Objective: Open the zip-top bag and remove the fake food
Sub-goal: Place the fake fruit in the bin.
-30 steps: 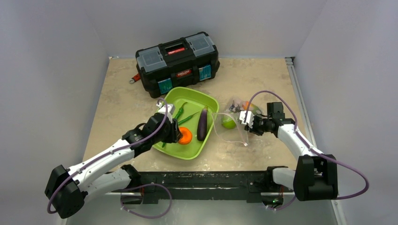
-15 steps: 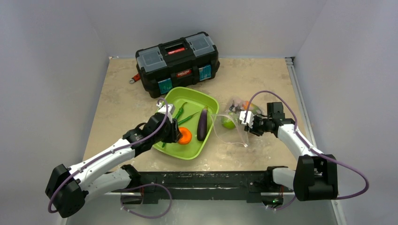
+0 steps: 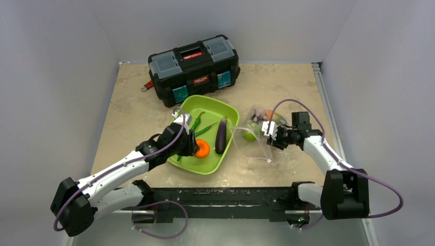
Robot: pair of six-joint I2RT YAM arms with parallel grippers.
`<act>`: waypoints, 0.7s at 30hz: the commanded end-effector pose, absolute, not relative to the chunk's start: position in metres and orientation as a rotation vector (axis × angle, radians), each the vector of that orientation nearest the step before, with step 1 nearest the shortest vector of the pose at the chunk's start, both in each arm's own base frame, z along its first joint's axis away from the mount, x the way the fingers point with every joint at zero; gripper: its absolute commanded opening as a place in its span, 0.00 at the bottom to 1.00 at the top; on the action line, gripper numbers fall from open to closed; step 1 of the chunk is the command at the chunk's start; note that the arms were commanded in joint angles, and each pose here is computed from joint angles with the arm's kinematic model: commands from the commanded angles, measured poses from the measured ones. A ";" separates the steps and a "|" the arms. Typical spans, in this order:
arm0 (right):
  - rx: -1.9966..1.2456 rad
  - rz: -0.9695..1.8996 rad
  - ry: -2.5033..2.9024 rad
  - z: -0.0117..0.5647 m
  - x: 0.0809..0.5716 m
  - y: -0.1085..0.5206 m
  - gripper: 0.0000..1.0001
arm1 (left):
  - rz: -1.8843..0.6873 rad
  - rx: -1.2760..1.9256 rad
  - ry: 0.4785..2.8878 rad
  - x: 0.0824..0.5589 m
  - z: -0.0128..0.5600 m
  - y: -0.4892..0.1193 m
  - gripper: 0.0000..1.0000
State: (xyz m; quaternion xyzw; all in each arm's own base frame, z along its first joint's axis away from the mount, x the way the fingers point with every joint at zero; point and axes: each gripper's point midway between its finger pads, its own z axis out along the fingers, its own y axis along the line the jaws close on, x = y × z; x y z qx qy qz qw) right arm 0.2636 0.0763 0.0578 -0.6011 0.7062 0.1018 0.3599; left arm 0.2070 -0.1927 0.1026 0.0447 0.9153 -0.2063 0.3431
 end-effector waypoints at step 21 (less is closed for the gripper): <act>-1.524 0.311 1.794 0.067 0.259 0.080 0.57 | -0.603 0.104 2.311 0.215 0.121 -0.201 0.76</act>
